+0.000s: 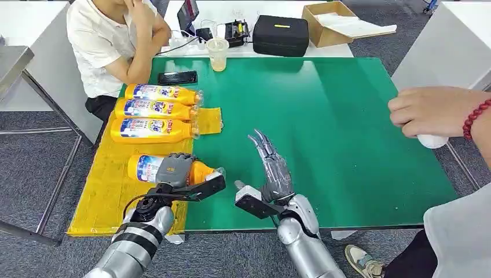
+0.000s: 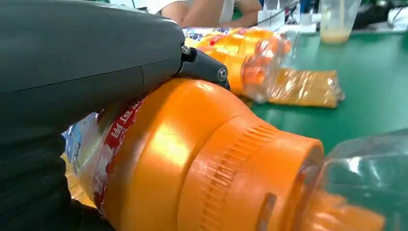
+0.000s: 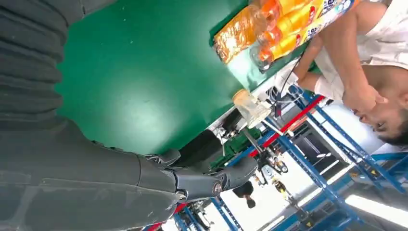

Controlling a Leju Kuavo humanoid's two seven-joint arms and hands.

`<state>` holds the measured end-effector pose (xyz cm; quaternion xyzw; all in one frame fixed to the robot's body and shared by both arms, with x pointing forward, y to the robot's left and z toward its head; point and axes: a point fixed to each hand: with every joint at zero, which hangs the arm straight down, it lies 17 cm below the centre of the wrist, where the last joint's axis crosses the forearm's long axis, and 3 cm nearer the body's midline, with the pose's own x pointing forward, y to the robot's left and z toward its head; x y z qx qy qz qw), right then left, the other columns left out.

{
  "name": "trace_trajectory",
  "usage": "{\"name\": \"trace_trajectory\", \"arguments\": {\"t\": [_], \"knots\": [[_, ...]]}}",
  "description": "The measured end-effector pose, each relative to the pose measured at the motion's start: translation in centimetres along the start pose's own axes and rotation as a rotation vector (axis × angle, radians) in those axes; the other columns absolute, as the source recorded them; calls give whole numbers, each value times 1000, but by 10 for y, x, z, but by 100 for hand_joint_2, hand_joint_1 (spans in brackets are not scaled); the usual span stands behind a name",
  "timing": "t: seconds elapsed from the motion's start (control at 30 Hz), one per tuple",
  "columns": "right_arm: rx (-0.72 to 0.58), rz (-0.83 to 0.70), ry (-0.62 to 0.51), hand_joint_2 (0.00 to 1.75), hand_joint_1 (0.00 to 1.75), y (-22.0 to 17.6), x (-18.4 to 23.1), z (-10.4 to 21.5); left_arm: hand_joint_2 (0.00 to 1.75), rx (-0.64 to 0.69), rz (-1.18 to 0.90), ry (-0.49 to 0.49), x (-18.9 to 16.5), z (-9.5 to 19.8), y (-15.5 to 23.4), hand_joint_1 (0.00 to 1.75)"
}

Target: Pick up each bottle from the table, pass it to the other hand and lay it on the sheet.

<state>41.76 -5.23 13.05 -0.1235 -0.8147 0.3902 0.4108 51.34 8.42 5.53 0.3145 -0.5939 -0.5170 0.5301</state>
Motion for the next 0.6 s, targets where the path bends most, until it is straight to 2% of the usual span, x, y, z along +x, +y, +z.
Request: {"name": "trace_trajectory", "arguments": {"t": [0.27,0.3,0.33,0.37,0.4,0.43,0.47,0.6], "knots": [[15,-18,5,175,0,7,-3,1,175,-82,-71,22,-10,-1,-19,173],[16,-20,6,175,0,8,-3,1,175,-85,-73,22,-10,-2,-20,155],[17,-22,6,175,0,8,-3,1,175,-90,-74,24,-10,-2,-20,82],[17,-24,7,175,0,8,-3,1,175,-98,-76,27,-11,-2,-21,40],[18,-27,6,175,0,9,-3,1,175,-111,-79,31,-12,-3,-23,51],[20,-27,4,175,0,9,-4,0,175,-126,-83,35,-13,-4,-24,9],[22,-29,3,175,0,10,-4,0,175,-145,-90,41,-14,-5,-25,0],[26,-40,-3,175,0,12,-5,-2,175,-195,-102,60,-18,-6,-30,0]]}}
